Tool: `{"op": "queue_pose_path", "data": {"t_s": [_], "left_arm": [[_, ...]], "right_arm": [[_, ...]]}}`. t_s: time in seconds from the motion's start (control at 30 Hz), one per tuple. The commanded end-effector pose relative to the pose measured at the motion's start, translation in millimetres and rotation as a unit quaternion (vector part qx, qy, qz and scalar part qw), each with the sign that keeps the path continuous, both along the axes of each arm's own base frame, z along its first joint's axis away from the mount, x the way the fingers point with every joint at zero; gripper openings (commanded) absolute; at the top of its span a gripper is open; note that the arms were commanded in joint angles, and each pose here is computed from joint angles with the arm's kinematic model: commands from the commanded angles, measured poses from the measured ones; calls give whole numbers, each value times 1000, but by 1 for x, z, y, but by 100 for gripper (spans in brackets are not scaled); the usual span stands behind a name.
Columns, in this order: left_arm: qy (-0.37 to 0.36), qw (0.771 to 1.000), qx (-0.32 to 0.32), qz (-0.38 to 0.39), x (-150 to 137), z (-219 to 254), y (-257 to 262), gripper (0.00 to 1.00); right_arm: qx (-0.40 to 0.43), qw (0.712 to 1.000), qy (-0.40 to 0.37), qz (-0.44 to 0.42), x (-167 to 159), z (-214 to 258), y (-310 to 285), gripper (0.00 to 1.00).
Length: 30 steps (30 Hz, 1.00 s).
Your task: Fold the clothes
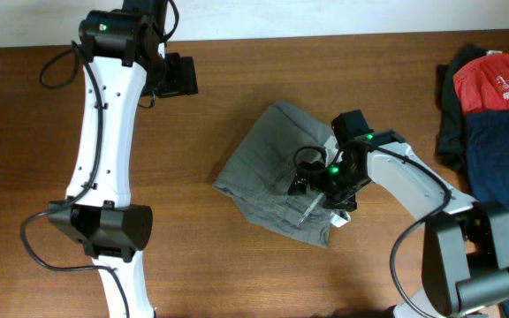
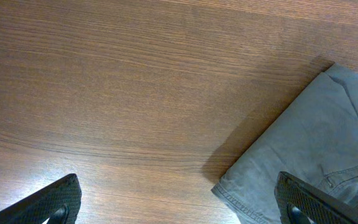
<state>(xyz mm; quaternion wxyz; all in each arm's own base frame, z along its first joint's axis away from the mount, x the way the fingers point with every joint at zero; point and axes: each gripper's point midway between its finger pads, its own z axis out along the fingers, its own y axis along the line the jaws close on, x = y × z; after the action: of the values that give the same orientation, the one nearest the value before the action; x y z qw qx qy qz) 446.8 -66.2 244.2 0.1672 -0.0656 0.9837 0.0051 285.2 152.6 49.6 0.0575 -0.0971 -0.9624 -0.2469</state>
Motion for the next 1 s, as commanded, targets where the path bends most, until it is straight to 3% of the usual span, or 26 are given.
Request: {"op": "queue_pose_path", "data": {"t_s": [0.0,0.43,0.6,0.77,0.87,0.97], "left_arm": [[-12,1000,4,4,-3,10,5,99],[-8,1000,4,4,-4,10,6,99],[-7,1000,4,4,-5,9,6,99],[-7,1000,5,4,-5,9,6,99],[-7,1000,5,4,-5,9,6,99],[-7,1000,4,4,-5,10,5,99]], "right_arm": [[0,1000,14,0,-2,-11,3,99],[-7,1000,-27,-2,21,-21,3,100],[-12,1000,-19,-2,22,-32,2,75],[-20,998,-54,0,37,-33,-2,61],[-18,997,-69,-1,47,-29,-9,59],[-9,997,-74,-17,55,-24,-16,50]]}}
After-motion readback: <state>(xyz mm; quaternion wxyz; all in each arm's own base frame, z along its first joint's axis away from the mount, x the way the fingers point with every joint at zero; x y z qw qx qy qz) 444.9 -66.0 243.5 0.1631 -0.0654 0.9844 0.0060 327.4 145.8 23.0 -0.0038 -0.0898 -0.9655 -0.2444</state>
